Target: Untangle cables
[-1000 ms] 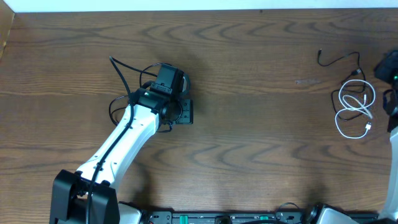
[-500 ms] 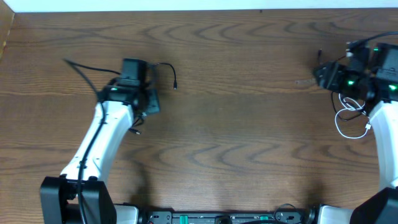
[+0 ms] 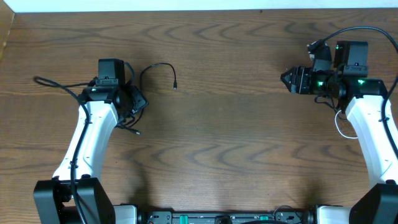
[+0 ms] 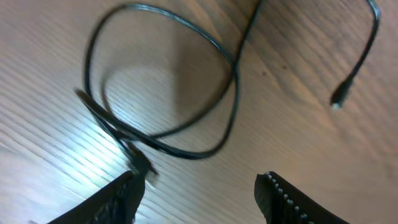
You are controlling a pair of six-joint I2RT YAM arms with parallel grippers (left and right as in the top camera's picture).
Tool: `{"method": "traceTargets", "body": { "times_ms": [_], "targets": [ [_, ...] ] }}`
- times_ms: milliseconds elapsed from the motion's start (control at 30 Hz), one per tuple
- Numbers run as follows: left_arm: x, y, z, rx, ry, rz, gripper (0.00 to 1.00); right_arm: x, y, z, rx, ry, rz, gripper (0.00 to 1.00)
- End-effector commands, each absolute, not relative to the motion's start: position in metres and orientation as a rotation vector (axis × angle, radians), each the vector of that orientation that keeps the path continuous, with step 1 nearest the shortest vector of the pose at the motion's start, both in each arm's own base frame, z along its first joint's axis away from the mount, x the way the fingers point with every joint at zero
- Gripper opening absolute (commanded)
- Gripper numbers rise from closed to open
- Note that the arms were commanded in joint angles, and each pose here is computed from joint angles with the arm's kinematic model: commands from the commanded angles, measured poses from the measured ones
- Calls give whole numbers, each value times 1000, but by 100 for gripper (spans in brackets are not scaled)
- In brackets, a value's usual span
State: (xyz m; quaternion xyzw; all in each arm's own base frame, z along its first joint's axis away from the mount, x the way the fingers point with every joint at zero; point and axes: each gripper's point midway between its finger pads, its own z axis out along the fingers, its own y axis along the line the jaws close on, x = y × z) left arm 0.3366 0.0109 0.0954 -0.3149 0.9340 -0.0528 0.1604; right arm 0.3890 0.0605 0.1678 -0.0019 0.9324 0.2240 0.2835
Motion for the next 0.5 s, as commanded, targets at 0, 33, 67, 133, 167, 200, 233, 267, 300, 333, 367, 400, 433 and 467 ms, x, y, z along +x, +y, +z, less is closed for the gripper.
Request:
{"method": "traceTargets", "body": {
  "times_ms": [0,33,67,133,167,200,233,267,300,333,367,400,433,467],
  "targets": [
    [334,5,93,-1111,2598,-235,62,388,67,166,-41,2500,611,62],
    [335,8,91,-1139,2583,-216,62,388,68,166,-42,2502,613,62],
    [335,11,89,-1151,2574,-198,61,387,68,166,-41,2503,612,62],
    [337,15,86,-1156,2565,-167,61,387,68,166,-40,2506,614,62],
    [342,17,84,-1152,2553,-162,61,387,68,165,-40,2507,614,61],
    [351,19,82,-1143,2528,-160,62,386,68,165,-39,2508,614,61],
    [355,21,81,-1141,2516,-147,62,386,68,165,-39,2508,614,61],
    [357,23,79,-1142,2506,-131,62,386,68,165,-39,2509,614,61],
    [361,25,75,-1143,2500,-119,61,385,68,165,-38,2513,615,61],
    [363,25,73,-1141,2498,-121,62,385,68,164,-37,2516,616,61],
    [364,25,70,-1143,2500,-120,61,384,68,164,-36,2520,616,61],
    [365,26,67,-1145,2507,-116,61,383,68,163,-34,2526,617,61],
    [364,25,65,-1148,2514,-112,61,383,68,163,-34,2527,617,61],
    [363,25,61,-1151,2524,-108,61,383,68,163,-33,2527,617,61]
  ]
}}
